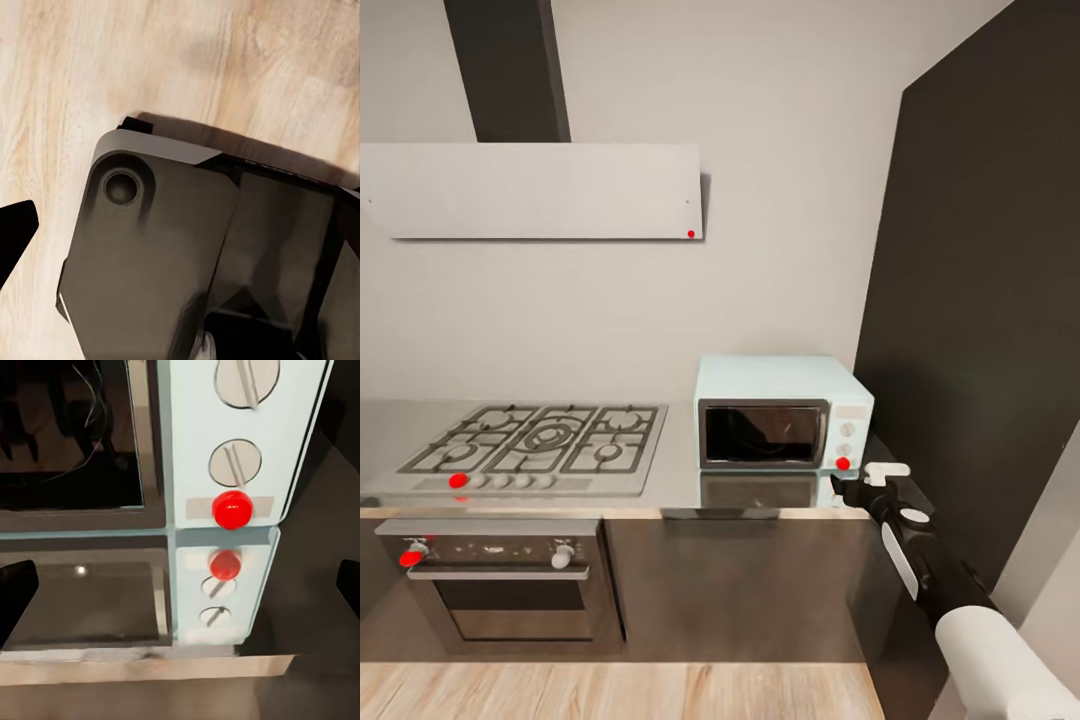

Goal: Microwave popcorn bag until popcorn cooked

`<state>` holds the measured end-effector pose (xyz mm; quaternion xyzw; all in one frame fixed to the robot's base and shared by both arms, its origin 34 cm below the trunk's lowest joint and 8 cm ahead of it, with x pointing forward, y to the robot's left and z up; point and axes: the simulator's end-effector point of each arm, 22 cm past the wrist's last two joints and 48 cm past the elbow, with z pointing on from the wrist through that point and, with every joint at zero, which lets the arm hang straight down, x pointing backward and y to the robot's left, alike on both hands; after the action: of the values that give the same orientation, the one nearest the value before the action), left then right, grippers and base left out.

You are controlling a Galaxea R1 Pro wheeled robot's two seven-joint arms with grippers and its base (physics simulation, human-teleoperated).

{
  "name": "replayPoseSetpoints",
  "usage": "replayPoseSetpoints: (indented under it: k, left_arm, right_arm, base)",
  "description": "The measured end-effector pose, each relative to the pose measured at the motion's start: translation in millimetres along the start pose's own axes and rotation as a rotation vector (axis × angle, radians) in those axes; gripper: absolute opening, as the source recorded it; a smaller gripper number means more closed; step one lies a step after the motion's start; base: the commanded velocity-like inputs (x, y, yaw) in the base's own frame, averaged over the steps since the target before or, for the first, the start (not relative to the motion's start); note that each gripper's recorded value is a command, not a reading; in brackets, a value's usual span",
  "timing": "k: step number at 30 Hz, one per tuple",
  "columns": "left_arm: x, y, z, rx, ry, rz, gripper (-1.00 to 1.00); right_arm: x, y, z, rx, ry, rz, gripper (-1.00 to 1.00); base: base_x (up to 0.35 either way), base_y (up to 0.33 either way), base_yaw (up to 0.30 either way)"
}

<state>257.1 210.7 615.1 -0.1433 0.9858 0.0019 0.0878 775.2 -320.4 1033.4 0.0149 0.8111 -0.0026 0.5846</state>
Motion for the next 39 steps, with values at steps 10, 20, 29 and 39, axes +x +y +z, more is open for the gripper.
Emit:
replayPoseSetpoints:
  k: [10, 20, 29, 39]
  left_arm:
    - [0, 1, 0.1, -0.001, 0.0, -0.002, 1.0]
    - [0, 1, 0.1, -0.001, 0.0, -0.002, 1.0]
    - [0, 1, 0.2, -0.002, 0.0, -0.002, 1.0]
    - [0, 0, 0.1, 0.0, 0.0, -0.001, 1.0]
  right_arm:
    - [1, -3, 0.3, 0.004, -0.01, -0.001, 1.0]
    - [23, -10, 1.3, 0.01, 0.037, -0.008, 1.0]
    - [25, -17, 1.0, 0.02, 0.04, 0.011, 1.0]
    - [41, -21, 1.4, 0.027, 0.06, 0.017, 1.0]
  base:
    - [0.141, 0.0, 0.0]
    - [0.097, 0.0, 0.0]
    - [0.02, 0.0, 0.0]
    - [0.01, 0.0, 0.0]
